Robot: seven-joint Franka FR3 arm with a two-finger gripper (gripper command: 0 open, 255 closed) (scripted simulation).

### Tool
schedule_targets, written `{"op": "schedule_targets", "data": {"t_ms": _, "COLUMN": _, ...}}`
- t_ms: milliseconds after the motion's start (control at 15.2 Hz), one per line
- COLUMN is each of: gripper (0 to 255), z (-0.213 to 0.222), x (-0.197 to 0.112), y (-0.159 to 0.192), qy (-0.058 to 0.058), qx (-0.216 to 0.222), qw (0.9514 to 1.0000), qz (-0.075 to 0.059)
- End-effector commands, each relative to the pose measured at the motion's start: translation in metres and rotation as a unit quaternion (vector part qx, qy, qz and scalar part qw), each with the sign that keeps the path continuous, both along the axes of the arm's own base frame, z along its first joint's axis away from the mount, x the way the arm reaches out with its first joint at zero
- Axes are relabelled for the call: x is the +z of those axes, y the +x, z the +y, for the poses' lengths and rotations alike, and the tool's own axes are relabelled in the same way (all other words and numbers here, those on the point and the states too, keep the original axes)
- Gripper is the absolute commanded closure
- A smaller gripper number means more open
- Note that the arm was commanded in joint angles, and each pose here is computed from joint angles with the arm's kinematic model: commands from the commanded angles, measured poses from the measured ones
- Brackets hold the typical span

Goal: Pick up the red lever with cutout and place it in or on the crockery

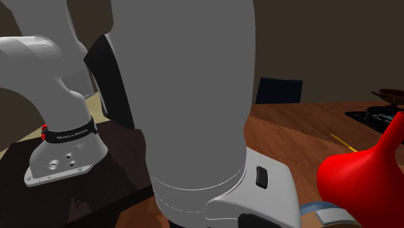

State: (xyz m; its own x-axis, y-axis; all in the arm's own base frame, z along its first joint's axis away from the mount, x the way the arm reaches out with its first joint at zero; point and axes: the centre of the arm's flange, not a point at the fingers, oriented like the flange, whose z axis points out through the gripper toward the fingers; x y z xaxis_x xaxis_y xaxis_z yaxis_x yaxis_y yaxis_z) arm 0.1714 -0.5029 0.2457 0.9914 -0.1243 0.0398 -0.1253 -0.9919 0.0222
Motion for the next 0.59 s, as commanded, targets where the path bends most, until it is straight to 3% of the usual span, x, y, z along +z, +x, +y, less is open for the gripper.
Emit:
{"op": "schedule_targets", "data": {"t_ms": 0, "gripper": 255, "z": -0.0001, "x": -0.0027, "y": 0.0005, "qy": 0.000, "qx": 0.000, "qw": 1.0000, "qz": 0.000}}
{"op": "schedule_targets", "data": {"t_ms": 396, "gripper": 255, "z": -0.0001, "x": -0.0027, "y": 0.0005, "qy": 0.000, "qx": 0.000, "qw": 1.0000, "qz": 0.000}}
{"op": "schedule_targets", "data": {"t_ms": 462, "gripper": 0, "z": -0.0001, "x": -0.0027, "y": 0.0005, "qy": 0.000, "qx": 0.000, "qw": 1.0000, "qz": 0.000}}
{"op": "schedule_targets", "data": {"t_ms": 528, "gripper": 0, "z": -0.0001, "x": -0.0027, "y": 0.0005, "qy": 0.000, "qx": 0.000, "qw": 1.0000, "qz": 0.000}}
